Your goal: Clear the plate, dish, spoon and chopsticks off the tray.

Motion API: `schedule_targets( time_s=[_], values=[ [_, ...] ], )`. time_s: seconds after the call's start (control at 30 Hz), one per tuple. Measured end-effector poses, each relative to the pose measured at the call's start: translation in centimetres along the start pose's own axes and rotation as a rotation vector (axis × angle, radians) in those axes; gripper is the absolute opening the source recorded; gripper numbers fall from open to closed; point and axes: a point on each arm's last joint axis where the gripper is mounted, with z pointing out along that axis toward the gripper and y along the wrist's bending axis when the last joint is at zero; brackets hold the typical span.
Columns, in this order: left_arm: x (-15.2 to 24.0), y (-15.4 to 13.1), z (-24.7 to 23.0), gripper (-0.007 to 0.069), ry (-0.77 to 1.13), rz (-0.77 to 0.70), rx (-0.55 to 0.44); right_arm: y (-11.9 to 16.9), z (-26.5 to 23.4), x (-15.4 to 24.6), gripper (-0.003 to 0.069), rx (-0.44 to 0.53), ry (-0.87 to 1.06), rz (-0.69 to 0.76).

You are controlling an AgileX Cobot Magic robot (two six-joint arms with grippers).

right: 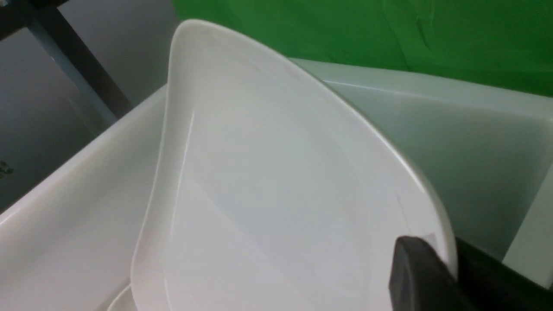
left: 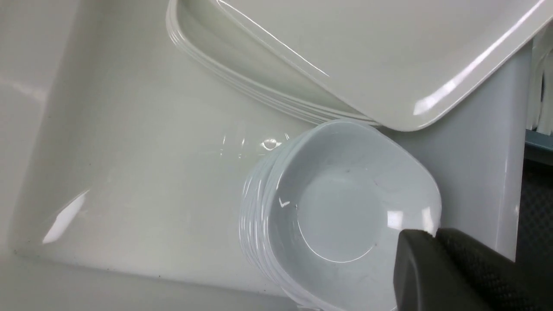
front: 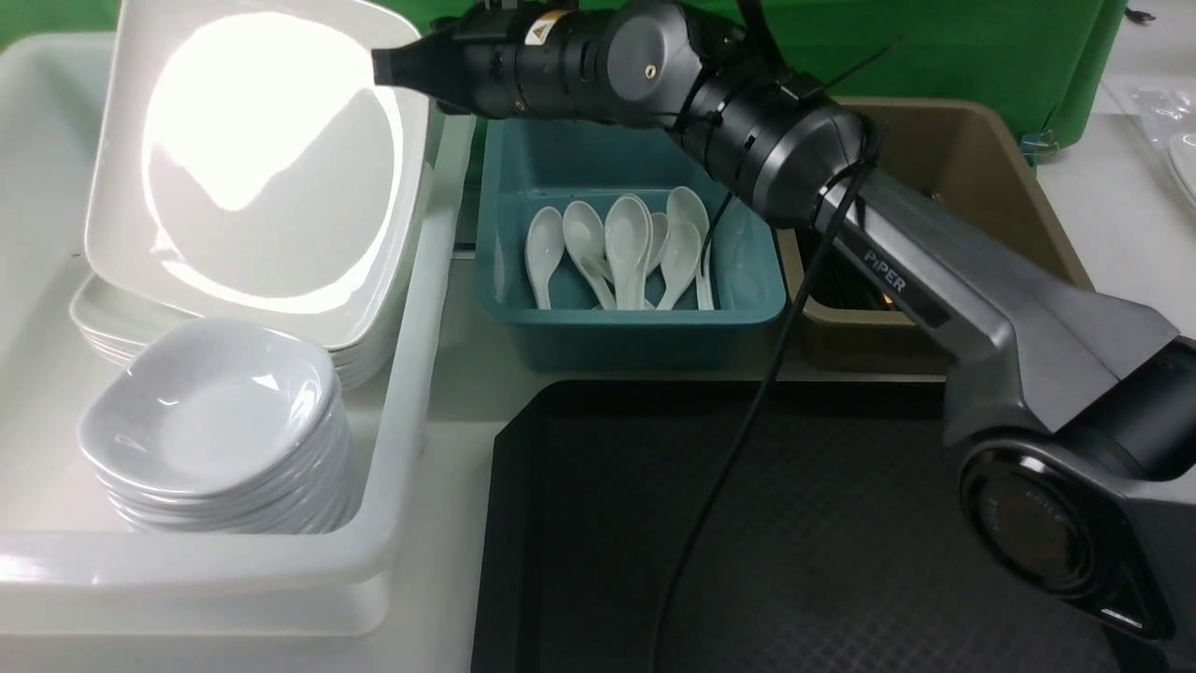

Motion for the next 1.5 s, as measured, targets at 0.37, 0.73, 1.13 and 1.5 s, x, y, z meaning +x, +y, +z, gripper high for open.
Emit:
schedule_targets(
  time_s=[0.37, 0.73, 1.13, 1.5],
  values=[
    [0.0, 0.0, 0.0, 0.0010, 0.000, 0.003, 0.002, -0.2, 0.2, 0.2, 0.0292, 0.014, 0.003, -0.024],
    [0.0, 0.0, 0.0, 0.0010, 0.000, 0.011, 0.002, -0.2, 0.1, 0.4, 0.0296, 0.016, 0.024, -0.039],
    [-0.3, -0.1, 0.0, 0.0010, -0.030, 0.055, 0.013, 1.7, -9.6, -5.9, 0.0064, 0.121, 0.298, -0.267],
    [-0.2, -2.2, 0.5, 0.0010, -0.050, 0.173, 0.149, 1.1, -31.2, -15.6, 0.0026, 0.551, 0.217, -0.246]
  ],
)
